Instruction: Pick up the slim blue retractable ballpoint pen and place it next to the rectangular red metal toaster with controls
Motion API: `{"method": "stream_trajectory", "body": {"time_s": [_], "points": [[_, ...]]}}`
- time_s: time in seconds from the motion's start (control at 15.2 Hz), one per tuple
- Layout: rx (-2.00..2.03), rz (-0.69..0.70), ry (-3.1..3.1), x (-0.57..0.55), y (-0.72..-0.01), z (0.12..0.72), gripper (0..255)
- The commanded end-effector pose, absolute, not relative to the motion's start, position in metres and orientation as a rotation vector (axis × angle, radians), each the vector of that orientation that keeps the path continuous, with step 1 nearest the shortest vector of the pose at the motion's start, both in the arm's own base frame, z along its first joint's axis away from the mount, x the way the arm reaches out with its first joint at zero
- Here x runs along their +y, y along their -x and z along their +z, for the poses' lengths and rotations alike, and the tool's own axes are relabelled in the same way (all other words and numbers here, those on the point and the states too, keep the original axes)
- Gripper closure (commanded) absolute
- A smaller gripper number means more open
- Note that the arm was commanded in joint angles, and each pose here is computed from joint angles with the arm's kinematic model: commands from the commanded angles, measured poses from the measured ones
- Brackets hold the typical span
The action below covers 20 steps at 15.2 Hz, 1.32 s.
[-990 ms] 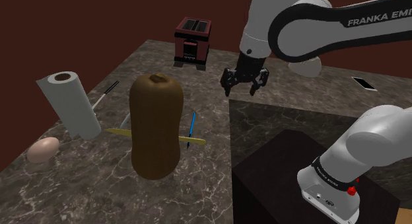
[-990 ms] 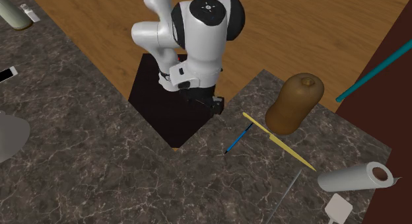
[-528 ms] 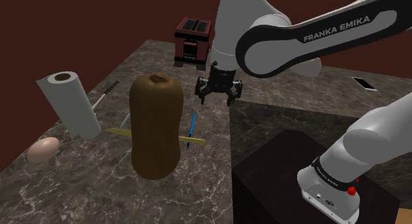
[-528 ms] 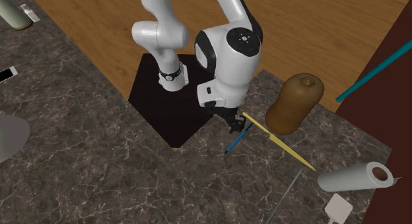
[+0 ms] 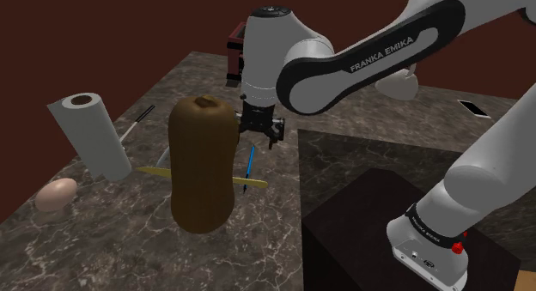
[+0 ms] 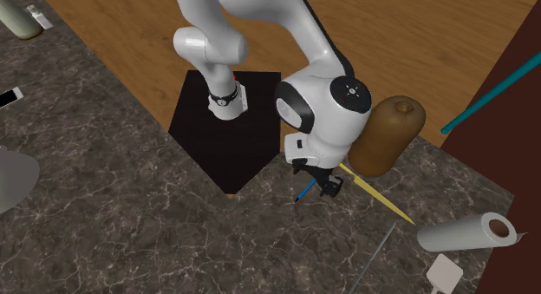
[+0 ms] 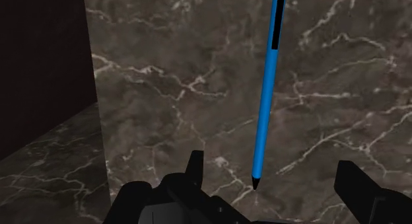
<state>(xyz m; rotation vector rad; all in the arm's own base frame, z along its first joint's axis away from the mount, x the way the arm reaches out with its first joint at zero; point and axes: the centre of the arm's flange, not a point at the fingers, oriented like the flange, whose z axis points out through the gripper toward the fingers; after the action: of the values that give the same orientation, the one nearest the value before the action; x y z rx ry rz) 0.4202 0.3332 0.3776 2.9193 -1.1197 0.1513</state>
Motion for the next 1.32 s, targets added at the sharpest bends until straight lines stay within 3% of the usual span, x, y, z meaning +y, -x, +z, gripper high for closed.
{"method": "stream_trajectory", "body": {"time_s": [0.0,0.79,0.86,1.25], "points": [[-1.126,0.152,-2.918,0.334,-0.422,0.368,0],[-1.126,0.152,-2.918,0.333,-0.424,0.344,0],[-1.126,0.152,-2.918,0.333,-0.424,0.344,255],[-1.126,0.152,-2.918,0.333,-0.424,0.344,255]]}}
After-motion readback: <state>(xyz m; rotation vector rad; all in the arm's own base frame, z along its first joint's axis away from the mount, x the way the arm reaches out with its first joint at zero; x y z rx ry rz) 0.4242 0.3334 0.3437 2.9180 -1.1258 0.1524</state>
